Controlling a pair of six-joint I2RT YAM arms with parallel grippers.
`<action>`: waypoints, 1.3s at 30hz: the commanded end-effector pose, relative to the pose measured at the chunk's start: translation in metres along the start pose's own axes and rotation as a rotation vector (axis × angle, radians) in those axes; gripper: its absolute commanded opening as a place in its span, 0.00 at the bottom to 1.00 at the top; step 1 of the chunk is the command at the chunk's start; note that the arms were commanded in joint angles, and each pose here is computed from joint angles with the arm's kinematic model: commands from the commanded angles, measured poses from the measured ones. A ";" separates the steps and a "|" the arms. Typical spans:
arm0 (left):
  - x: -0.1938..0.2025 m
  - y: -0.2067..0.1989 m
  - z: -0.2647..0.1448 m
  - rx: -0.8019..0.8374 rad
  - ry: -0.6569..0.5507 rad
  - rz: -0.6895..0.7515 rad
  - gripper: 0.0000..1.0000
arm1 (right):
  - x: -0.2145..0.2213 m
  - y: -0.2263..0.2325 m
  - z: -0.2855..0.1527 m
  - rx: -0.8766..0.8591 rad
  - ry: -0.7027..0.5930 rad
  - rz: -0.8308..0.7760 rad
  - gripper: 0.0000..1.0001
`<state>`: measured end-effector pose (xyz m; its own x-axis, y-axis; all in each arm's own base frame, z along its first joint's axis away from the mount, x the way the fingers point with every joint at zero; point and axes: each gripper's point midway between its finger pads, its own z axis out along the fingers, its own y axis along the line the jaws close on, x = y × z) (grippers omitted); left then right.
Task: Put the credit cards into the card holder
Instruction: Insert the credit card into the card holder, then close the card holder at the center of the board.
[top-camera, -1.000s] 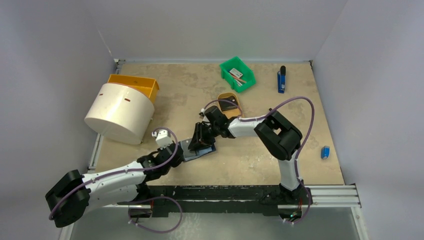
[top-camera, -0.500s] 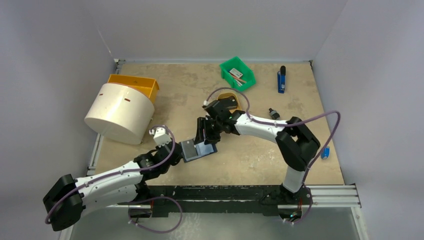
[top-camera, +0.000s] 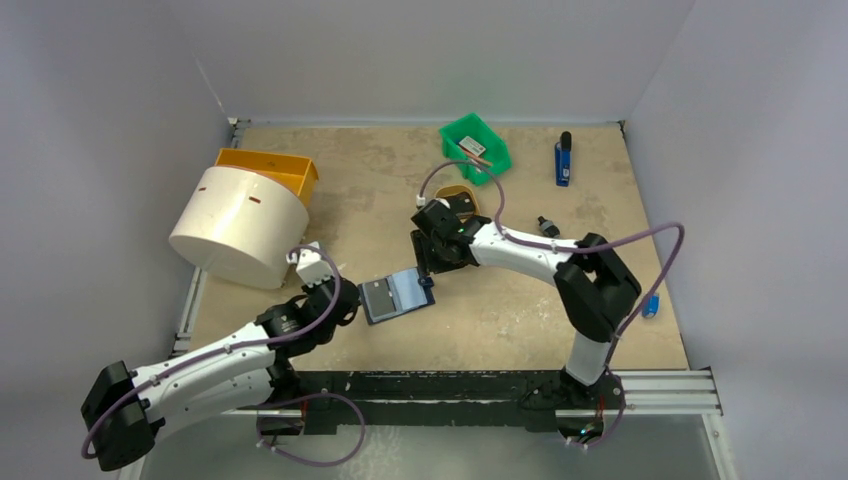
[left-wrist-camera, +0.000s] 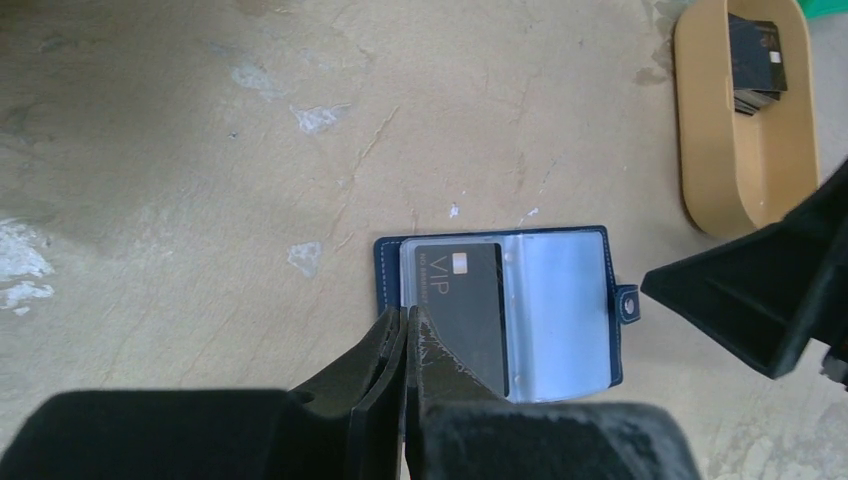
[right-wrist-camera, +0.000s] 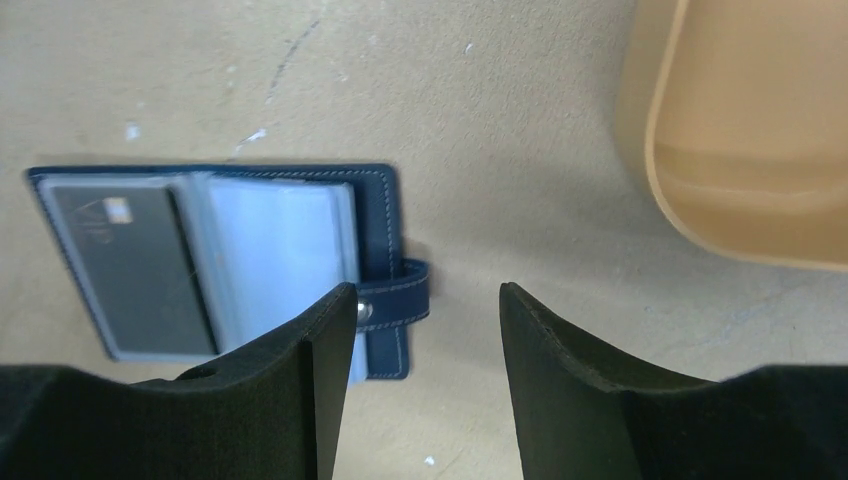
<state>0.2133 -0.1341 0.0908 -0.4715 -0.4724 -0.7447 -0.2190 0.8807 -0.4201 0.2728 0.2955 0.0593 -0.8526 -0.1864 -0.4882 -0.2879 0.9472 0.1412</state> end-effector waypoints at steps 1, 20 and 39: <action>-0.014 -0.005 -0.003 -0.010 -0.036 -0.010 0.02 | -0.013 0.003 0.005 0.030 -0.008 -0.051 0.57; -0.013 0.006 -0.008 -0.014 -0.041 -0.038 0.38 | -0.009 0.021 0.005 0.049 -0.008 -0.144 0.59; -0.002 0.008 -0.004 -0.016 -0.005 -0.021 0.35 | 0.025 0.000 0.003 0.111 0.083 -0.102 0.10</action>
<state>0.2064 -0.1208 0.0903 -0.4668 -0.4764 -0.7450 -0.2492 0.8792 -0.4061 0.2607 0.3004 0.0301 -0.8500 -0.3290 -0.4114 -0.3518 0.9358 -0.0213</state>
